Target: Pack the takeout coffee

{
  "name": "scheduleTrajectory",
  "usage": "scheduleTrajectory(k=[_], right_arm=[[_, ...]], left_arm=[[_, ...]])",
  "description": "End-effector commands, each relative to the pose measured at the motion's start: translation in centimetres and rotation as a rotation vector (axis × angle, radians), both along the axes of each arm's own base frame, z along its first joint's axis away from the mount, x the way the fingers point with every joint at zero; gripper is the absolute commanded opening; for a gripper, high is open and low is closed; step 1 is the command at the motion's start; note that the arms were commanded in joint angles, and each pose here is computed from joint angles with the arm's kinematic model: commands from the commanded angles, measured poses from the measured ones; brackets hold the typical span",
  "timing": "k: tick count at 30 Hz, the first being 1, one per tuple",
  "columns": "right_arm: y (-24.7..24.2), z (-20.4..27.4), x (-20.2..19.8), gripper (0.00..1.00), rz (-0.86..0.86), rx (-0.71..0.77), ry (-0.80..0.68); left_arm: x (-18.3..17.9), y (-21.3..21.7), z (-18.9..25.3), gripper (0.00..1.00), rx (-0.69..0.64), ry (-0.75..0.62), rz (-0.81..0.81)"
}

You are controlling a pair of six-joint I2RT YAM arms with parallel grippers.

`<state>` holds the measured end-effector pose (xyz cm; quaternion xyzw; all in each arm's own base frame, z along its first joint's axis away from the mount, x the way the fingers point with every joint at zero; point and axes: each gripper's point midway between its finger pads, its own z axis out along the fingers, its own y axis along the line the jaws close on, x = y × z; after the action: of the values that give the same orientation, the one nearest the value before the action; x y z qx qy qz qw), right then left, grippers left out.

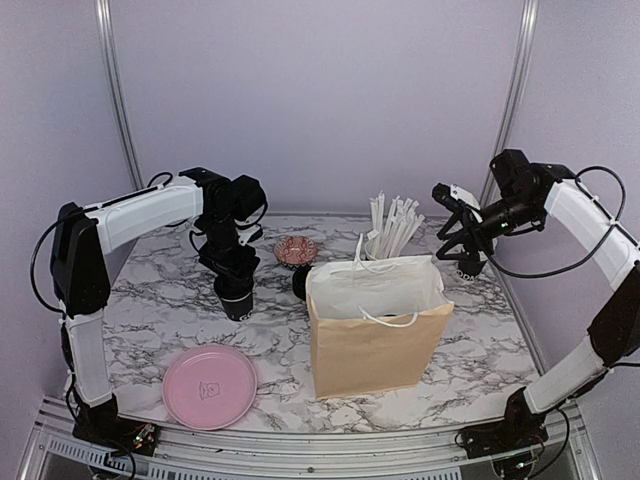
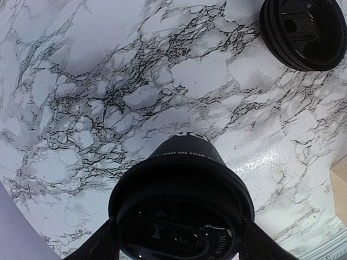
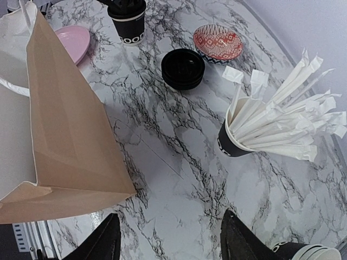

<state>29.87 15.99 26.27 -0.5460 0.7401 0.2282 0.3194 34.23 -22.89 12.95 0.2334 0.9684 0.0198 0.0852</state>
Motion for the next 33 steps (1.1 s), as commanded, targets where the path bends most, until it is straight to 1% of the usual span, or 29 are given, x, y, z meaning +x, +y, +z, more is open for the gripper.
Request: scheduleTrajectory(k=[1,5,8,12,15,22,26,33], right_arm=[[0.5,0.8,0.2,0.61,0.021,0.012,-0.027],[0.7,1.3,0.3,0.61,0.026,0.022,-0.032],[0.9,1.9,0.3,0.60,0.038,0.038,-0.031],[1.2,3.6,0.2,0.60,0.045,0.059,-0.059],[1.5,5.4,0.0,0.61,0.063,0.086,-0.086],[3.1,9.0,-2.4,0.64,0.178,0.189,-0.090],[4.6,9.7,-4.1,0.66,0.243,0.183,-0.118],[7.4,9.8,-6.3,0.68,0.332,0.170,-0.106]], left_arm=[[-0.4,0.2,1.9,0.65,-0.029,-0.008,0.009],[0.4,0.4,4.2,0.65,-0.044,-0.078,0.011],[0.9,0.7,4.3,0.65,-0.029,-0.090,0.006],[0.7,-0.5,5.1,0.63,-0.099,-0.080,0.001],[1.3,-0.3,7.2,0.63,-0.110,-0.144,0.005],[0.9,-0.3,14.3,0.62,-0.233,-0.301,0.002],[-0.1,-0.2,17.9,0.62,-0.310,-0.378,-0.018],[-1.6,-0.8,21.8,0.62,-0.422,-0.445,-0.064]])
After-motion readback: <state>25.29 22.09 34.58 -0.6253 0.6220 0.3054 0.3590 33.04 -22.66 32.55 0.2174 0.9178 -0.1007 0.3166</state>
